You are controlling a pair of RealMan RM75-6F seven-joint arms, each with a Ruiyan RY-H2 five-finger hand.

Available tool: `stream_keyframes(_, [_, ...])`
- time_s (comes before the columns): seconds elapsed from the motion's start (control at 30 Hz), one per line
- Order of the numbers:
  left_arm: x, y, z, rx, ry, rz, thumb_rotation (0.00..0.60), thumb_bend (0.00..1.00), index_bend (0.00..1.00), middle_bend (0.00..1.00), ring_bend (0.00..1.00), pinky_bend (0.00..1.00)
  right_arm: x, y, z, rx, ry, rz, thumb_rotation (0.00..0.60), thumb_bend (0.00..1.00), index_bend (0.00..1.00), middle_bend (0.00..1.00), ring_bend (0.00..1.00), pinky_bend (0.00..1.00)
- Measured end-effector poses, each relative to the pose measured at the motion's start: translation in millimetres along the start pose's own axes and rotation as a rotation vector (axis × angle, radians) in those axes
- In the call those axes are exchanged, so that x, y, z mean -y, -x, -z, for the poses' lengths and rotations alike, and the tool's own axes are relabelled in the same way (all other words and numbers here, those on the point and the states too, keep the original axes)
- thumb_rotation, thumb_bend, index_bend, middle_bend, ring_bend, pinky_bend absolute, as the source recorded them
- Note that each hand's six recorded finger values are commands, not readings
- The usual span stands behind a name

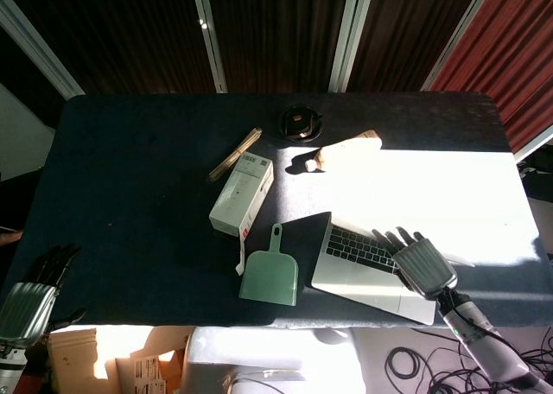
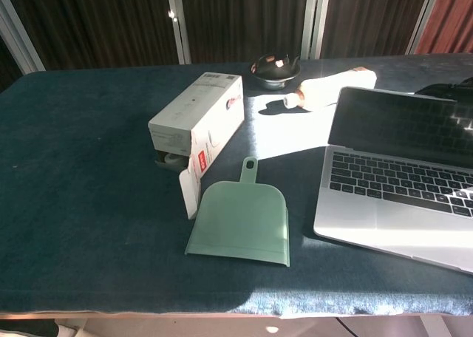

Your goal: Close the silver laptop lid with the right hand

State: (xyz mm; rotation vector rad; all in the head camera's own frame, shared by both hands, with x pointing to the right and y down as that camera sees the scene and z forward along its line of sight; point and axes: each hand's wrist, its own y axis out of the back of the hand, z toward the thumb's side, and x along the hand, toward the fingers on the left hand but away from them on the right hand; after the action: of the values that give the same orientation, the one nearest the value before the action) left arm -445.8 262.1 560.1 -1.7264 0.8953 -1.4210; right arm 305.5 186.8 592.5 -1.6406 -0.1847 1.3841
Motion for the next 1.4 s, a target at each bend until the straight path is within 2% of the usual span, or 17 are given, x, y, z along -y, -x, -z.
stream_keyframes(0.2, [0.4,1.4,-1.2,0.003,-0.003,0.0,0.6,0.03,0.0,0.05,0.03,0.13,13.8,-18.4,-21.0,-0.063,-0.053,-0.02,0.6,0.38,0.0,0.16,0.1,0.32])
stream_keyframes(0.47, [-1.7,3.9,-0.2,0.003,0.002,-0.009,0.6,0.03,0.0,0.05,0.03,0.13,32.7,-30.8,-37.5,-0.114,-0.07,-0.06,0.6,0.38,0.0,0.14,0.08,0.29])
stream_keyframes(0.8, [-1.7,4.1,0.2,0.003,0.002,-0.009,0.6,0.03,0.0,0.05,0.03,0.13,53.7,-42.5,-44.8,-0.16,-0.043,-0.134,0.6,0.38,0.0,0.13,0.08,0.29])
stream_keyframes(1.4, [-2.8,5.0,0.9,0.002,0.004,-0.012,0.6,0.03,0.0,0.05,0.03,0.13,108.3,-36.2,-45.6,-0.198,0.073,-0.282,0.6,0.38,0.0,0.07,0.04,0.29])
